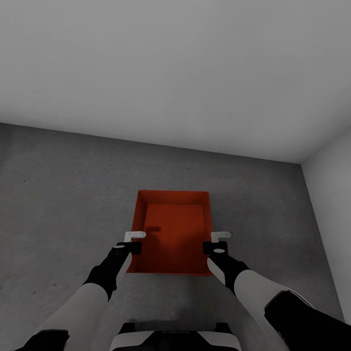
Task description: Move the two storage containers from the living room to the garage. In the garage, place one container on the floor and stack the other container on top of it (either order is fine).
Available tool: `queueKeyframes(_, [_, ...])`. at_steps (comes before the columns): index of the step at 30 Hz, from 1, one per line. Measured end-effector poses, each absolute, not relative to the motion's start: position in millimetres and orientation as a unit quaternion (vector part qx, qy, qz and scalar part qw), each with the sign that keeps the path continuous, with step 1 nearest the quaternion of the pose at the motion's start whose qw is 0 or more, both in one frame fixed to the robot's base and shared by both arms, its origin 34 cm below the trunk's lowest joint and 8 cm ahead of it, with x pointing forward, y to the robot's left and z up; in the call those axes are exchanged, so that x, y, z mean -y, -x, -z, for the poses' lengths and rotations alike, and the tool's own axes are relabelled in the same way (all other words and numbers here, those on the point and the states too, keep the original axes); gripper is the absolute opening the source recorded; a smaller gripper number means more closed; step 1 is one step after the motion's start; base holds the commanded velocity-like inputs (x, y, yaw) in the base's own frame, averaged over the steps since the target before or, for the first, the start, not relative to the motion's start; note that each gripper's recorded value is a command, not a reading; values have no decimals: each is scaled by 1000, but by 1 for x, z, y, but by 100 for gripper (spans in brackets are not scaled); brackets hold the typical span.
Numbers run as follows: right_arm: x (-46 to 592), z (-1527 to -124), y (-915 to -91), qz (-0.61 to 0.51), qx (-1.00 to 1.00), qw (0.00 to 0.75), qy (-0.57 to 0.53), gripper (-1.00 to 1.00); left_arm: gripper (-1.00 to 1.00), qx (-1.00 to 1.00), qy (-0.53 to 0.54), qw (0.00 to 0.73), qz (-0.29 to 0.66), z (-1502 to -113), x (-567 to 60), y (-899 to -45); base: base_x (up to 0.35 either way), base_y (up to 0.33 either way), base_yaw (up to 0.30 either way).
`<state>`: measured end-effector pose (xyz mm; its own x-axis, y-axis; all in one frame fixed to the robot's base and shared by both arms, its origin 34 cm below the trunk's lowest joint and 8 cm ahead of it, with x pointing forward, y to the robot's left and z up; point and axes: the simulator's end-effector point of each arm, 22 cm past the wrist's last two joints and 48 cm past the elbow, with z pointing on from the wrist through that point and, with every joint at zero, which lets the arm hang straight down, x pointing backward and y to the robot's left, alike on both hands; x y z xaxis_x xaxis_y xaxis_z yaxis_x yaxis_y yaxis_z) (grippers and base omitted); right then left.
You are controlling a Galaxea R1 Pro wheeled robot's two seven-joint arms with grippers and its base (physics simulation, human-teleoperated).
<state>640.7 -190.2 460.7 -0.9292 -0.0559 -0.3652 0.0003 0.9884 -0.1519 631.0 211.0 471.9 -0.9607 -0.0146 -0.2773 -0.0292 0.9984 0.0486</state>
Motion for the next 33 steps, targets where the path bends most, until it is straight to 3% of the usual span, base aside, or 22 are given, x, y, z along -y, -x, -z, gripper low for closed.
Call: queueKeyframes(33, [190, -438, -640, 75, -980, 185, 14, -100, -100, -990, 11, 137, -26, -450, -211, -631, 0, 0, 0])
